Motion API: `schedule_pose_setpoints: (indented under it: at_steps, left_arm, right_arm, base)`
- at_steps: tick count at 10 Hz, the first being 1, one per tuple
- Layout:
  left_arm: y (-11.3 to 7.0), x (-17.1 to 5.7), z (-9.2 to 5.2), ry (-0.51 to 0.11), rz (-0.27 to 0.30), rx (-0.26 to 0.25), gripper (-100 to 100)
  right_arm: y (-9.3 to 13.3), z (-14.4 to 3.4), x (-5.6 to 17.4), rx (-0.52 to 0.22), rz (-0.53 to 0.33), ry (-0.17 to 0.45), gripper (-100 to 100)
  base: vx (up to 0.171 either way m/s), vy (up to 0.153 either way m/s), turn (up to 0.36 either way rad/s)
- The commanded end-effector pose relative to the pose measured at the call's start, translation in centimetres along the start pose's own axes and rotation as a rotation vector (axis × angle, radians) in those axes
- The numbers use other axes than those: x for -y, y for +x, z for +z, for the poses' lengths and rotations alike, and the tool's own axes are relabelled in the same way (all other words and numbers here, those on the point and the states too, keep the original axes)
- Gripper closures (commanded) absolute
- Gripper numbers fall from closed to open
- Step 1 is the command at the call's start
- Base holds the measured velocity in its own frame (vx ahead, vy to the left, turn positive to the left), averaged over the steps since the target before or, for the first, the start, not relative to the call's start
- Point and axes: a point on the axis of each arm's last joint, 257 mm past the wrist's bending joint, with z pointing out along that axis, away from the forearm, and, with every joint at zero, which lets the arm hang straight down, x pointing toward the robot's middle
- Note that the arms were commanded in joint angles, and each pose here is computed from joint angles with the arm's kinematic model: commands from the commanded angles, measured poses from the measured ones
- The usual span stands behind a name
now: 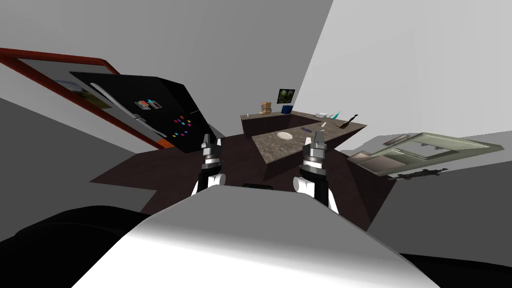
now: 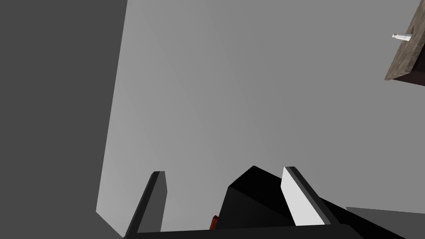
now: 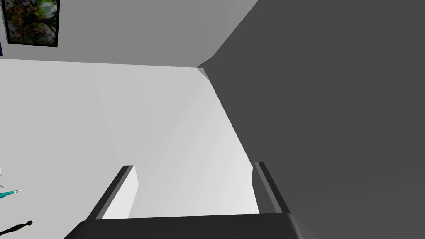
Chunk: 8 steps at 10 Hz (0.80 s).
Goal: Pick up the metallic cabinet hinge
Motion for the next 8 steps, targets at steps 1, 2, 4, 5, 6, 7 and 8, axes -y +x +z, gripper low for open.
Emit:
schedule_pose_setpoints:
  at_steps: [1,2,4,5,6,7,8]
  left_arm:
    - [0.0,0.0,0.0,0.000,0.000,0.000,0]
    - [0.0,0.0,0.0,0.000,0.000,0.000,0]
    - [0.0,0.0,0.0,0.000,0.000,0.000,0]
    - [0.0,0.0,0.0,0.000,0.000,0.000,0]
    - [0.0,0.0,0.0,0.000,0.000,0.000,0]
    - [0.0,0.0,0.0,0.000,0.000,0.000,0]
    - [0.0,0.0,0.0,0.000,0.000,0.000,0]
  right_arm:
    - [0.6,0.1,0.5,-0.035,0.003,0.004,-100]
    - [1.0,0.2,1.0,-0.060,0.010,0.011,-100]
    - [2.0,0.5,2.6,-0.107,0.040,0.038,-100]
    - [2.5,0.6,3.6,-0.128,0.063,0.058,-100]
    - [3.0,0.8,4.8,-0.145,0.092,0.082,-100]
    - [3.6,1.0,6.1,-0.159,0.125,0.110,-100]
    - [4.1,1.3,7.5,-0.171,0.163,0.142,-100]
  base:
    - [0.001,-0.006,-0.016]
    - [0.005,-0.017,-0.025]
    - [0.005,-0.035,-0.029]
    - [0.003,-0.037,-0.036]
    - [0.003,-0.034,-0.046]
    - [0.006,-0.040,-0.048]
    - [0.003,-0.047,-0.051]
